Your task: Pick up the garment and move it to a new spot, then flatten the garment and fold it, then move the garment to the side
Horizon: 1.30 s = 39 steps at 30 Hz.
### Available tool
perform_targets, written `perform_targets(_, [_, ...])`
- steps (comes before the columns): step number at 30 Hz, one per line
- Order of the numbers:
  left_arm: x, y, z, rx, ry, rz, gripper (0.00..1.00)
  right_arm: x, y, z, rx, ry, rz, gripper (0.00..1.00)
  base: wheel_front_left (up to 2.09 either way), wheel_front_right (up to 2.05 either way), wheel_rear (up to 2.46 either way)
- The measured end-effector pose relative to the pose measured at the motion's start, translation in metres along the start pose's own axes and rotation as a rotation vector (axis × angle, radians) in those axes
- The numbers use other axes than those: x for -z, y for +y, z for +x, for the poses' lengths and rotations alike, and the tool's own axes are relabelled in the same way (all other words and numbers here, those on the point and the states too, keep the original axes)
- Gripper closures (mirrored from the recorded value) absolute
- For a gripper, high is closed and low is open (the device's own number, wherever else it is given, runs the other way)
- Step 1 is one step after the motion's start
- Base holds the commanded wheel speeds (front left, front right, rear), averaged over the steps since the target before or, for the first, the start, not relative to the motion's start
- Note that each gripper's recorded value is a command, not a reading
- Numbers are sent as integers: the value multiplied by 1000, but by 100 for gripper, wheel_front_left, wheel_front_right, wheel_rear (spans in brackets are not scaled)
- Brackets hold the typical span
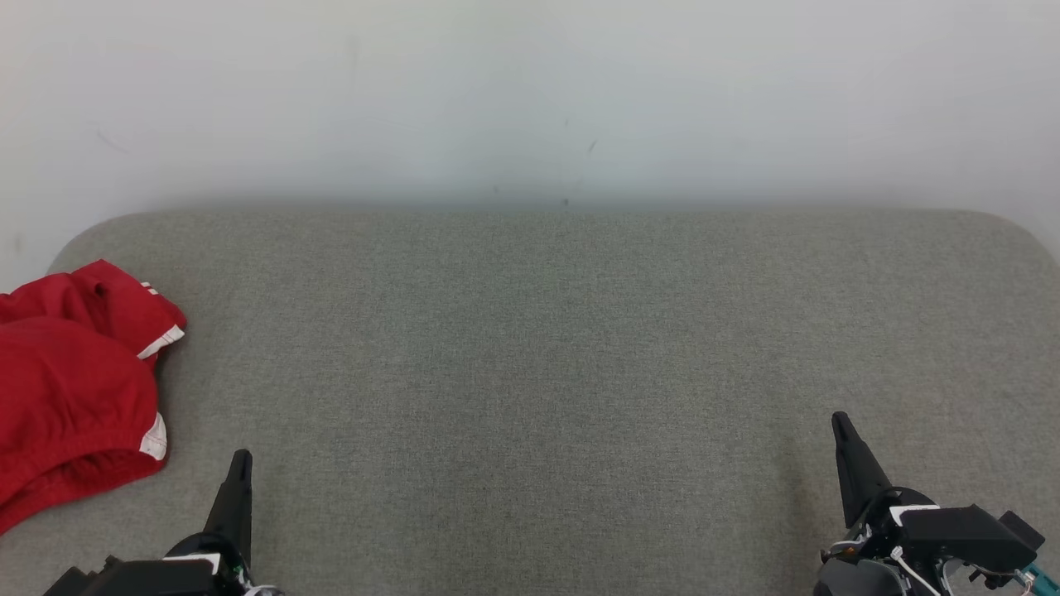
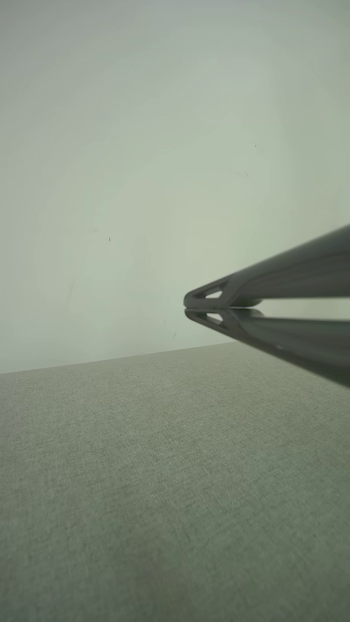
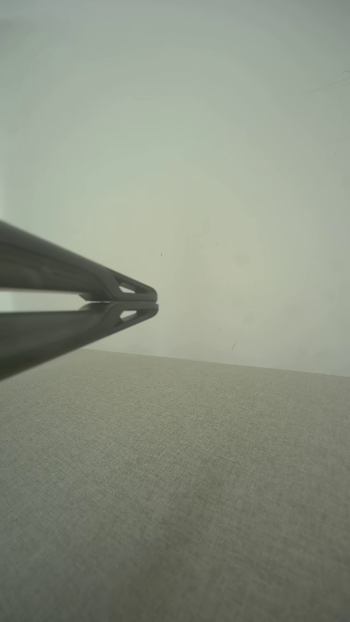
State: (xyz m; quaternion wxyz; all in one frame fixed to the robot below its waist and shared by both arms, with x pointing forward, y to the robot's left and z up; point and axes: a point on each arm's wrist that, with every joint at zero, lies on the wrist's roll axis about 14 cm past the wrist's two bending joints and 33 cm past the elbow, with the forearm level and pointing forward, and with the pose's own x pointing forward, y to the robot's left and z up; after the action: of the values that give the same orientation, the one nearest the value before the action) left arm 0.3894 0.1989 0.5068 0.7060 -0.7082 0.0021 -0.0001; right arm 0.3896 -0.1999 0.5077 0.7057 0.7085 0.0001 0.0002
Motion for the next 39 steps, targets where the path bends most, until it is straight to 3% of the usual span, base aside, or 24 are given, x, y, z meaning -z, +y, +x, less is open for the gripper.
perform_targets(39, [0,0,0,0,0,0,100,0,0,0,0,0,0,100,0,0,0])
